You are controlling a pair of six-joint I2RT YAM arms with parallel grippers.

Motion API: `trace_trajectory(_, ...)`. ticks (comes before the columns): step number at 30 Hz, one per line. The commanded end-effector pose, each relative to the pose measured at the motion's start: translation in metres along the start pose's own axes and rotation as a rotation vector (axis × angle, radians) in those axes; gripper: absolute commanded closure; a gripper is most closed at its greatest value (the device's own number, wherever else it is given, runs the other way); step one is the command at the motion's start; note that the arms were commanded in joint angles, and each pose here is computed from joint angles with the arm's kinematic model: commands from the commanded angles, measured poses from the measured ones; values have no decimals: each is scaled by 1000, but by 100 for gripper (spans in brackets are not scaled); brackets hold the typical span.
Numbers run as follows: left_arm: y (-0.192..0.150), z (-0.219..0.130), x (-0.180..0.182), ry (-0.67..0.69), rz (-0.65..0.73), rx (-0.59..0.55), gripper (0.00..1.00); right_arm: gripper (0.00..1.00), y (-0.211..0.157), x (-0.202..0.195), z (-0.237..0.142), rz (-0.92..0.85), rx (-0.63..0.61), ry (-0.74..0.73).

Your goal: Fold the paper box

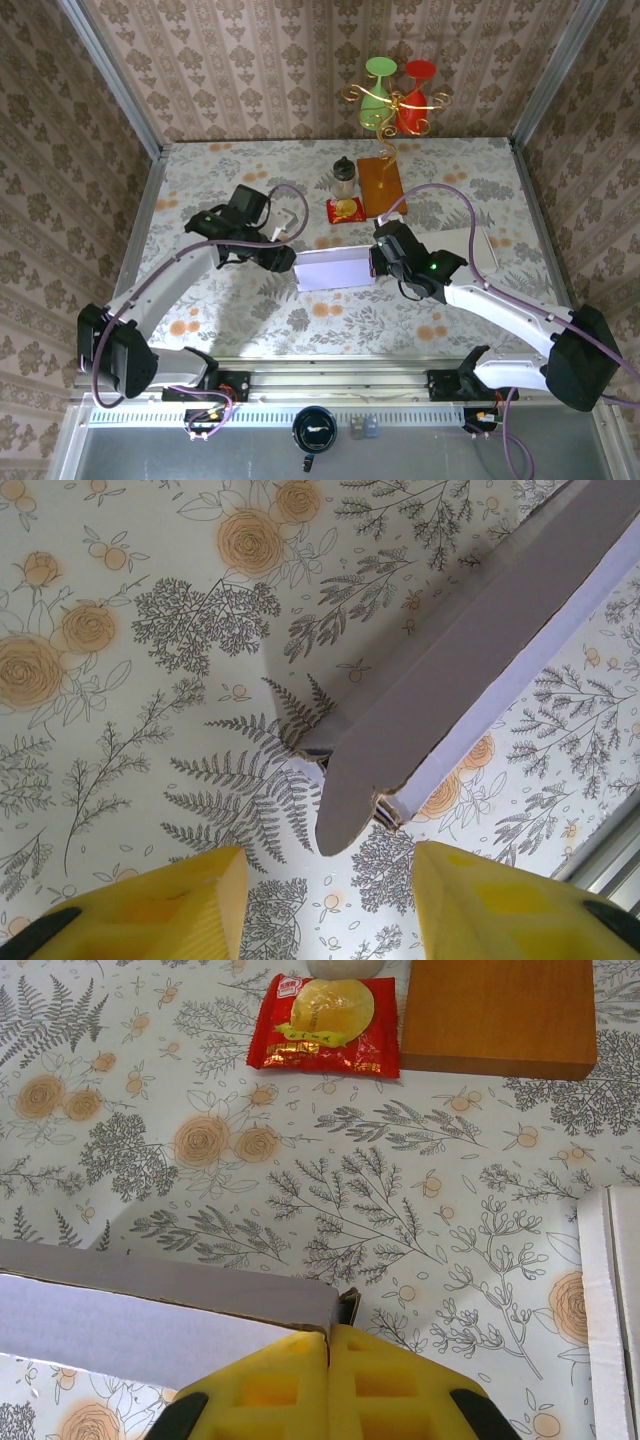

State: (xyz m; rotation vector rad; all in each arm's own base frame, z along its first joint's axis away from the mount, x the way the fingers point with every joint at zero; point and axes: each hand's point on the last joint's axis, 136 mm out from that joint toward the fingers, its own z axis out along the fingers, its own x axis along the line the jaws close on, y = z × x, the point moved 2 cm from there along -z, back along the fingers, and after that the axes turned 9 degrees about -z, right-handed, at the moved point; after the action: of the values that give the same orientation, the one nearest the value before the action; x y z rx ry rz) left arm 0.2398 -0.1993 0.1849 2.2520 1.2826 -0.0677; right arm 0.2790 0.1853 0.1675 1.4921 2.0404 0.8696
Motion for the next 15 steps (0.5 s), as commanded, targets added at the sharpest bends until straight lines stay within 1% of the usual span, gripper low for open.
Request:
trace_trajectory(1,7,0,-4,-1,26,1,56,100,-20,1,3,-19,90,-3)
trace_trajectory(5,8,3,-2,6,16,11,64,100,-20,1,3,-16,90,-3)
trace_trajectory(15,15,7,-5,2,8,5,76,100,-20,1,3,-17,89,-1)
